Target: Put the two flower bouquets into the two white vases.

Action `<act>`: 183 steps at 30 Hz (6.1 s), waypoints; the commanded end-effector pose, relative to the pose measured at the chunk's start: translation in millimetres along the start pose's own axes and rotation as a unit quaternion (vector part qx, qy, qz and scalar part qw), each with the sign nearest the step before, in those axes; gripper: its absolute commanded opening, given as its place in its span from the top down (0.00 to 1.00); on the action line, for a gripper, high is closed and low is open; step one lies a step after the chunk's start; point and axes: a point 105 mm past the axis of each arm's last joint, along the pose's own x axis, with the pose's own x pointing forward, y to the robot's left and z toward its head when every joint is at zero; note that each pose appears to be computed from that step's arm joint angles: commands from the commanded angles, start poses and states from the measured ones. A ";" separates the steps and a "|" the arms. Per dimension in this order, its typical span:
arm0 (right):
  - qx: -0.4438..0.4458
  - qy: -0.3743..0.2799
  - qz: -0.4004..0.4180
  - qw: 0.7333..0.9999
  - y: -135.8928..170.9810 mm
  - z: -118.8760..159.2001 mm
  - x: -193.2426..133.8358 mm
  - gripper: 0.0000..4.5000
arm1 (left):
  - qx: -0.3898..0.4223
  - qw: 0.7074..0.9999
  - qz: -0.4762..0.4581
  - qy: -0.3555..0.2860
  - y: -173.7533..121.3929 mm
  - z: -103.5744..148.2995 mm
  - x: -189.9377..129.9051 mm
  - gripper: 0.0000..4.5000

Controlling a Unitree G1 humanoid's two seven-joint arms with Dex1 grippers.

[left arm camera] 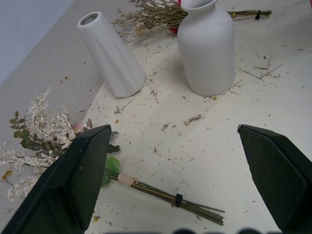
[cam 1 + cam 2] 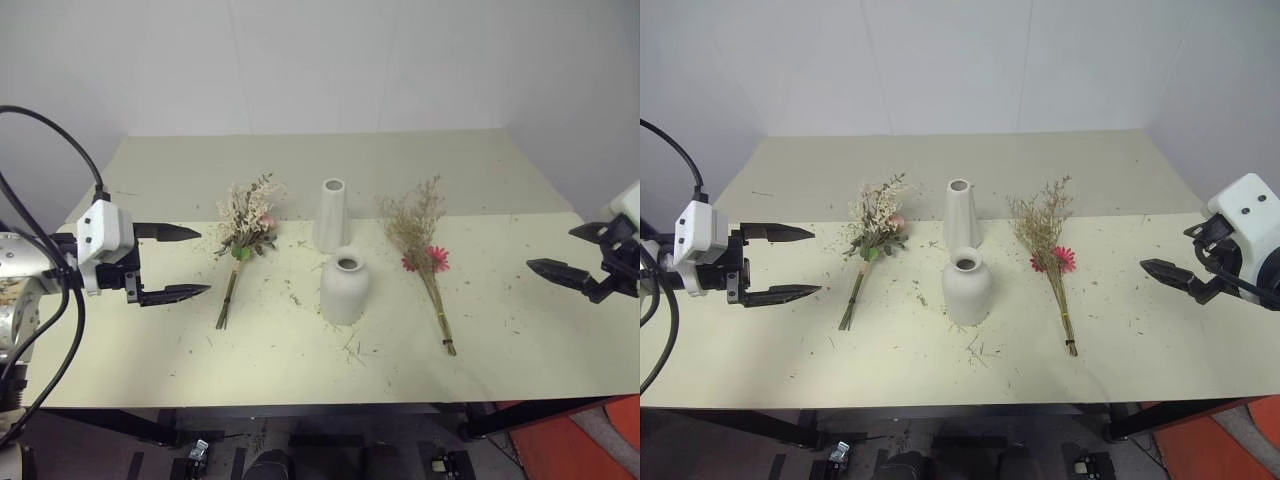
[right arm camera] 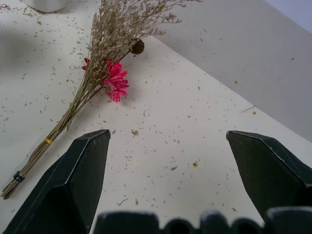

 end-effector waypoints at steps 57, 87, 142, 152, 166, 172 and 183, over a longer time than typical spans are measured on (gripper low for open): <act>0.160 0.104 0.150 0.970 70.0 0.0 142.8 0.04 | 0.048 0.998 -0.034 -0.026 5.9 20.0 16.7 0.00; 0.166 0.077 0.131 0.974 67.3 11.7 133.6 1.00 | 0.047 0.998 -0.020 -0.026 9.0 16.4 17.7 0.00; 0.365 -0.548 0.119 0.743 75.7 253.3 170.0 1.00 | -0.049 0.991 0.117 -0.035 -4.9 12.6 -28.4 0.00; 0.354 -0.536 0.098 0.760 84.3 247.7 178.6 1.00 | -0.050 0.991 0.122 -0.033 -8.7 12.5 -29.1 0.00; 0.361 -0.521 0.083 0.769 89.2 246.8 184.5 1.00 | -0.050 0.991 0.121 -0.029 -13.9 13.8 -30.7 0.00; 0.354 -0.509 0.083 0.780 98.3 241.3 190.8 1.00 | -0.052 0.991 0.120 -0.028 -15.5 13.8 -32.0 0.00; 0.317 -0.500 0.097 0.800 120.6 240.8 196.3 1.00 | -0.052 0.991 0.121 -0.028 -16.9 12.9 -31.4 0.00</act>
